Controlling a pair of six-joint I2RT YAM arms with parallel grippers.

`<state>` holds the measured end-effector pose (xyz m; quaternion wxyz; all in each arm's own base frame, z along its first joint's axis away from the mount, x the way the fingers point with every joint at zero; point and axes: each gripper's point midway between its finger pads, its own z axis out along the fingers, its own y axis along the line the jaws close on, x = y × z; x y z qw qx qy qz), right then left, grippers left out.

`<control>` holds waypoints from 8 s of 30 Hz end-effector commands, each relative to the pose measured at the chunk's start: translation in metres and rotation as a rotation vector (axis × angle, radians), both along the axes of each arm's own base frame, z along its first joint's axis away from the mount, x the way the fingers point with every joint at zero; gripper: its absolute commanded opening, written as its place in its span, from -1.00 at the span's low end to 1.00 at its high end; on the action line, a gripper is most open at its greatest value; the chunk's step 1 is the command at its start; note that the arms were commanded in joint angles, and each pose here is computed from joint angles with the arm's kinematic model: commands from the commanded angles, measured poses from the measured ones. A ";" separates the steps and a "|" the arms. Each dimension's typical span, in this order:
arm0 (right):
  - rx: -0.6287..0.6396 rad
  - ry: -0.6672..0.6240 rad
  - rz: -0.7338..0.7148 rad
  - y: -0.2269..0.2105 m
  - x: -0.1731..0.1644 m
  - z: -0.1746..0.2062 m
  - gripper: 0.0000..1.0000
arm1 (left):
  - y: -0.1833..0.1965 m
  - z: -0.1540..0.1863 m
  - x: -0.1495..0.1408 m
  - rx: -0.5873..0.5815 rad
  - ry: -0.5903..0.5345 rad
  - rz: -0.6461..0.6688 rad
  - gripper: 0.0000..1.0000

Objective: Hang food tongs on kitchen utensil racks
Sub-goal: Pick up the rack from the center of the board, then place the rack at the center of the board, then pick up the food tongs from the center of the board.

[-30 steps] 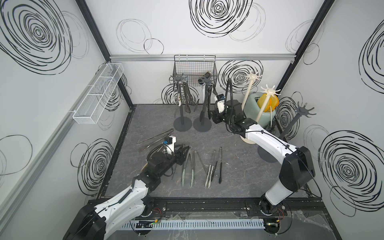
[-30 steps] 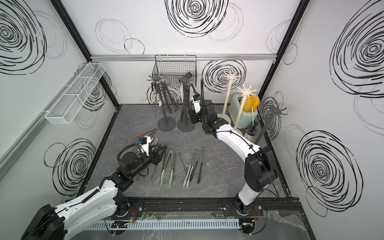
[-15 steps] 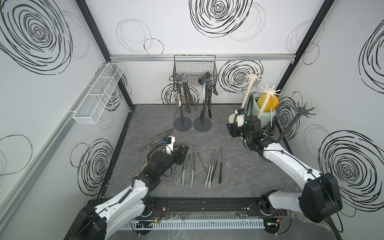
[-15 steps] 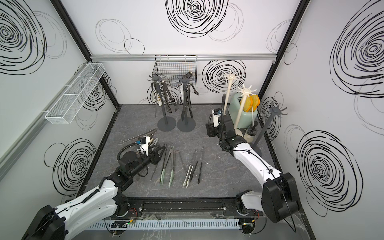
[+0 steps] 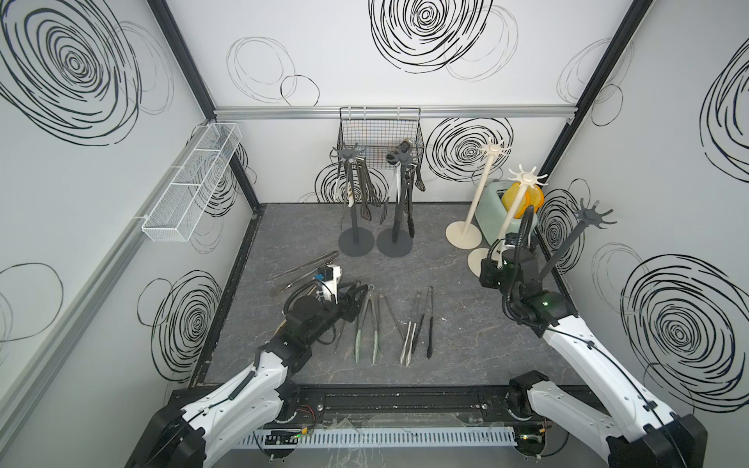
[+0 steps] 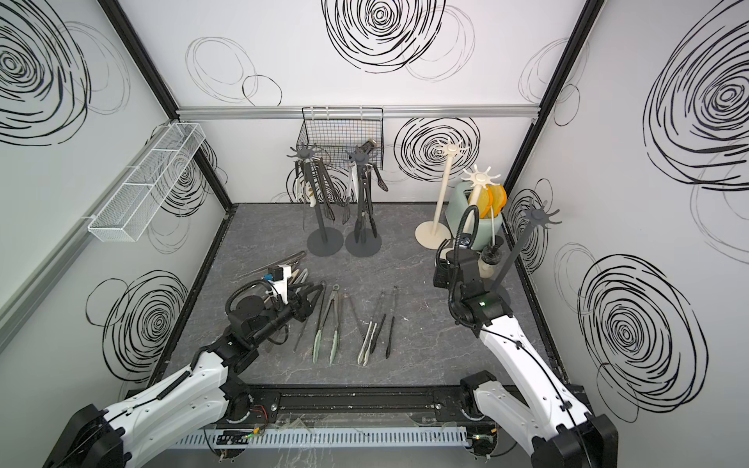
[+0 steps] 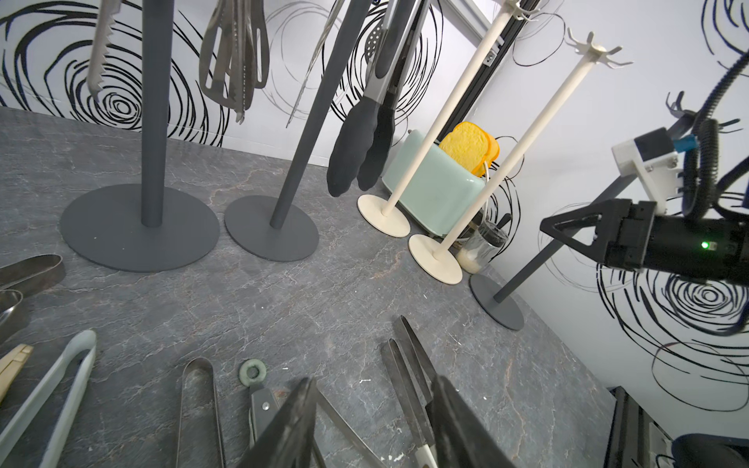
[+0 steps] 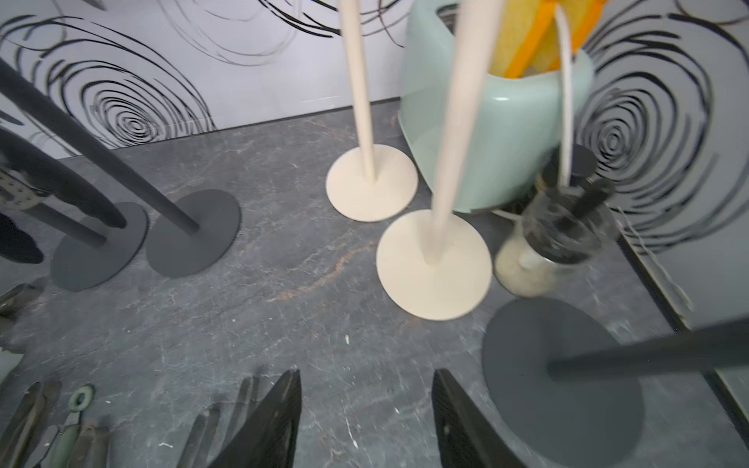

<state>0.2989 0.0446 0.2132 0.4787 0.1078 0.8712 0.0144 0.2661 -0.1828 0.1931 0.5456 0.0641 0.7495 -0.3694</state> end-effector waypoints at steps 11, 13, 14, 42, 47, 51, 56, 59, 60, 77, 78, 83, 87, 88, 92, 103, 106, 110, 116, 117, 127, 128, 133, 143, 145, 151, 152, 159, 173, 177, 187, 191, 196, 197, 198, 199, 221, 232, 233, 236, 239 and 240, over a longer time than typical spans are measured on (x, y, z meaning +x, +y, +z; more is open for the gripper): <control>-0.185 0.045 -0.503 -0.102 -0.034 -0.019 0.29 | -0.008 0.025 -0.017 -0.120 -0.117 -0.094 0.02; -0.191 0.026 -0.547 -0.113 -0.029 -0.017 0.31 | -0.009 0.024 -0.019 -0.127 -0.126 -0.107 0.02; -0.197 0.015 -0.562 -0.118 -0.027 -0.016 0.33 | -0.010 0.023 -0.020 -0.127 -0.129 -0.112 0.02; -0.142 -0.198 -0.601 -0.171 0.029 -0.009 -0.18 | -0.009 0.013 -0.024 -0.090 -0.160 -0.127 0.03; -0.143 -0.191 -0.595 -0.170 0.028 -0.012 -0.75 | -0.008 0.012 -0.023 -0.086 -0.158 -0.122 0.03; -0.139 -0.192 -0.591 -0.170 0.026 -0.012 -1.00 | -0.008 0.011 -0.023 -0.084 -0.157 -0.121 0.03; -0.134 -0.188 -0.579 -0.167 0.025 -0.011 -1.00 | -0.008 0.011 -0.023 -0.081 -0.159 -0.124 0.03; -0.117 -0.174 -0.540 -0.161 0.026 -0.010 -1.00 | -0.007 0.010 -0.024 -0.081 -0.160 -0.120 0.02; -0.111 -0.170 -0.529 -0.159 0.026 -0.008 -1.00 | -0.007 0.010 -0.024 -0.082 -0.162 -0.119 0.02; -0.054 -0.268 -0.090 -0.056 0.015 0.026 -1.00 | -0.007 0.010 -0.025 -0.081 -0.172 -0.123 0.02; -0.055 -0.297 -0.048 -0.047 0.015 0.032 -1.00 | -0.007 0.010 -0.025 -0.082 -0.170 -0.123 0.02; -0.080 -0.413 0.109 -0.011 0.021 0.054 -1.00 | -0.005 0.009 -0.025 -0.081 -0.170 -0.110 0.02; -0.092 -0.503 0.185 0.009 0.031 0.069 -1.00 | -0.003 0.005 -0.024 -0.076 -0.163 -0.100 0.02; -0.093 -0.519 0.196 0.013 0.034 0.071 -1.00 | -0.003 0.005 -0.024 -0.074 -0.163 -0.099 0.02; -0.086 -0.590 0.240 0.031 0.053 0.090 -1.00 | -0.003 0.002 -0.023 -0.067 -0.155 -0.097 0.02; -0.079 -0.672 0.369 0.089 0.125 0.116 -1.00 | -0.001 -0.002 -0.018 -0.056 -0.133 -0.073 0.02; -0.077 -0.671 0.398 0.103 0.145 0.112 -1.00 | 0.000 -0.002 -0.016 -0.052 -0.125 -0.065 0.02; -0.075 -0.663 0.439 0.121 0.166 0.104 -1.00 | 0.000 -0.003 -0.015 -0.053 -0.116 -0.056 0.02; -0.078 -0.644 0.469 0.137 0.191 0.088 -1.00 | 0.000 -0.004 -0.011 -0.040 -0.105 -0.048 0.02; -0.078 -0.639 0.471 0.138 0.195 0.085 -1.00 | 0.000 -0.003 -0.011 -0.038 -0.104 -0.047 0.02; -0.068 -0.602 0.499 0.153 0.212 0.061 -1.00 | -0.001 -0.005 -0.008 -0.032 -0.096 -0.049 0.01; -0.068 -0.596 0.499 0.154 0.213 0.057 -1.00 | -0.002 -0.005 -0.008 -0.032 -0.095 -0.049 0.01; -0.071 -0.575 0.497 0.155 0.216 0.046 -1.00 | -0.002 -0.006 -0.008 -0.029 -0.094 -0.051 0.01; -0.062 -0.535 0.448 0.143 0.204 0.028 -1.00 | -0.001 -0.009 -0.009 -0.026 -0.091 -0.052 0.01; -0.052 -0.528 0.439 0.140 0.200 0.026 -0.93 | -0.001 -0.010 -0.009 -0.026 -0.084 -0.053 0.01; -0.047 -0.504 0.437 0.137 0.193 0.019 -0.59 | 0.000 -0.012 -0.007 -0.026 -0.060 -0.038 0.01; -0.049 -0.501 0.434 0.137 0.192 0.019 -0.52 | 0.001 -0.013 -0.006 -0.022 -0.051 -0.031 0.01; -0.045 -0.495 0.391 0.128 0.190 0.029 -0.14 | 0.008 -0.011 0.002 0.000 0.009 0.033 0.01; -0.003 -0.389 0.352 0.110 0.154 0.025 0.04 | 0.053 0.016 0.032 0.140 0.231 0.240 0.01; 0.032 -0.317 0.400 0.111 0.130 0.018 0.03 | 0.086 0.019 0.045 0.210 0.364 0.299 0.02; 0.222 -0.146 0.556 0.129 0.063 -0.011 0.02 | 0.143 -0.031 0.065 0.412 0.682 0.298 -0.27; 0.256 -0.100 0.582 0.131 0.042 -0.026 0.02 | 0.128 -0.068 0.058 0.424 0.795 0.221 -0.45; 0.258 -0.061 0.580 0.127 0.031 -0.040 0.02 | 0.100 -0.106 0.039 0.530 0.874 0.163 -0.30; 0.256 -0.056 0.580 0.127 0.031 -0.042 0.02 | 0.097 -0.113 0.036 0.546 0.887 0.160 -0.29; 0.256 -0.052 0.580 0.127 0.030 -0.043 0.02 | 0.096 -0.118 0.034 0.556 0.894 0.161 -0.27; 0.258 -0.048 0.581 0.127 0.029 -0.044 0.02 | 0.096 -0.124 0.033 0.566 0.905 0.164 -0.26; 0.242 0.000 0.540 0.118 0.025 -0.063 0.01 | 0.103 -0.184 0.030 0.699 1.007 0.241 -0.23; 0.236 0.013 0.514 0.113 0.023 -0.065 0.01 | 0.091 -0.192 0.030 0.715 1.005 0.222 -0.68; 0.236 0.010 0.512 0.113 0.023 -0.064 0.01 | 0.089 -0.191 0.031 0.715 1.001 0.220 -0.73; 0.236 0.009 0.508 0.112 0.022 -0.063 0.01 | 0.085 -0.188 0.034 0.722 0.982 0.213 -0.84; 0.240 0.005 0.504 0.111 0.021 -0.061 0.01 | 0.081 -0.183 0.038 0.724 0.963 0.211 -0.95; 0.240 0.006 0.502 0.110 0.020 -0.061 0.01 | 0.079 -0.181 0.039 0.726 0.954 0.209 -1.00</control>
